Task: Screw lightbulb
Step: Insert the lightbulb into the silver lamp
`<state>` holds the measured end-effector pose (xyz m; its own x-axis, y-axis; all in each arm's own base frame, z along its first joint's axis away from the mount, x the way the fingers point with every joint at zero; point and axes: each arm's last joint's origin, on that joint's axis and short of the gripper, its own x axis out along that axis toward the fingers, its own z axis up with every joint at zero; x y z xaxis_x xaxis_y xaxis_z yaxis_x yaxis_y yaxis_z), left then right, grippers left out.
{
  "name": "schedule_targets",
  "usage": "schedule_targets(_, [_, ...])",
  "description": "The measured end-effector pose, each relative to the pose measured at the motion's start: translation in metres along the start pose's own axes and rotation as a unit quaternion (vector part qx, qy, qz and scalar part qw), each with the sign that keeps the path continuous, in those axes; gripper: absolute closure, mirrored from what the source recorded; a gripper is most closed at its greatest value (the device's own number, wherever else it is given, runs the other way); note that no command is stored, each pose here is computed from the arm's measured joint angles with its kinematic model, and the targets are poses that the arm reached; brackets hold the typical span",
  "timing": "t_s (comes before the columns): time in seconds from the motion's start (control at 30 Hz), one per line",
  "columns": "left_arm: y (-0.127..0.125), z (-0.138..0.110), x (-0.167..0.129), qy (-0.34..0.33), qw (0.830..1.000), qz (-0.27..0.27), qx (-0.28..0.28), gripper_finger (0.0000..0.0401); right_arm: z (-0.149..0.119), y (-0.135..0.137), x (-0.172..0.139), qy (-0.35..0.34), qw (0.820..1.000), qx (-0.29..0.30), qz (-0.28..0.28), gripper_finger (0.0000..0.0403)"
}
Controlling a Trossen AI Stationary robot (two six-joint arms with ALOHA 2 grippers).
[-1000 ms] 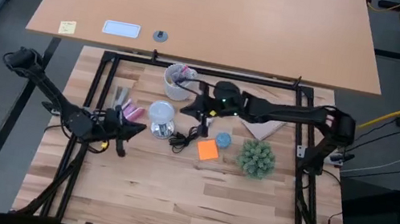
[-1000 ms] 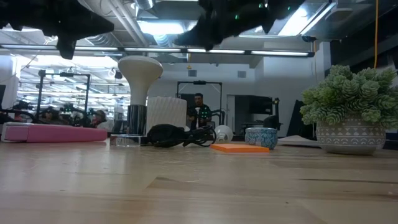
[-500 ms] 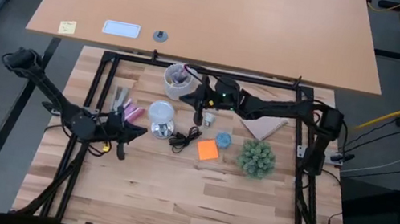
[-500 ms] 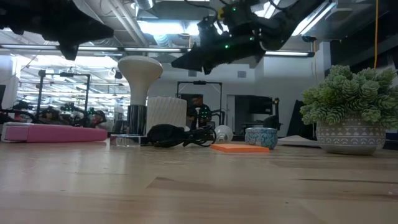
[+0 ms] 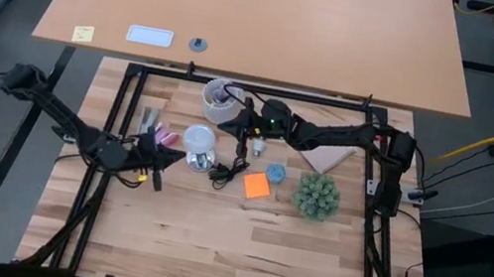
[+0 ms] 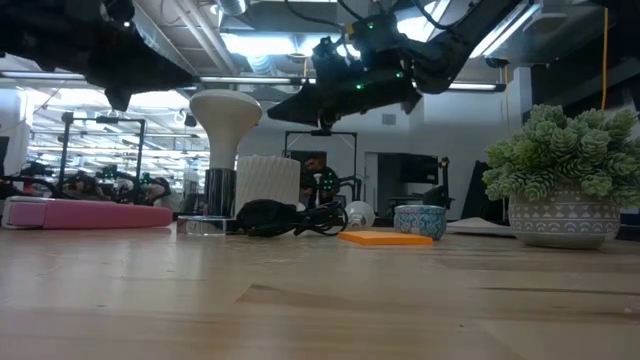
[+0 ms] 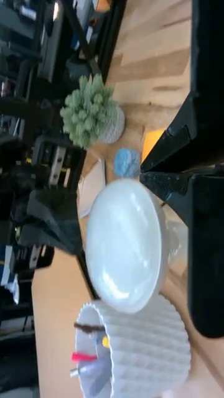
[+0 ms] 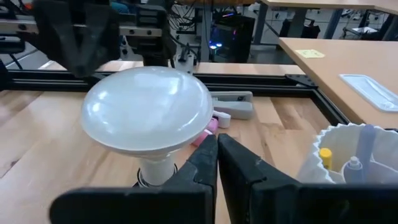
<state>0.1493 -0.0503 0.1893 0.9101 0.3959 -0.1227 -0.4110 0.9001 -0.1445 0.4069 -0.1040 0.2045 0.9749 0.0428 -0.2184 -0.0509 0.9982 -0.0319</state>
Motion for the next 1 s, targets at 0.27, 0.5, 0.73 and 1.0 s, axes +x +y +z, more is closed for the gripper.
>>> schedule_targets(0.27, [0.006, -0.002, 0.005, 0.012, 1.0, 0.022, 0.001, 0.0401, 0.001, 0.011, 0.003, 0.0, 1.0, -0.005, 0.013, 0.0384])
schedule_targets(0.5, [0.01, -0.004, 0.007, 0.018, 0.999, 0.037, -0.003, 0.0401, 0.0, 0.013, 0.003, 0.003, 1.0, 0.001, 0.028, 0.0384])
schedule_targets(0.73, [0.014, -0.004, 0.01, 0.02, 0.998, 0.055, 0.003, 0.0401, 0.001, 0.015, 0.004, 0.003, 0.999, 0.012, 0.032, 0.0384])
schedule_targets(1.0, [0.02, -0.006, 0.011, 0.023, 0.995, 0.098, 0.009, 0.0401, 0.002, 0.034, 0.008, 0.002, 0.998, 0.008, 0.058, 0.0384])
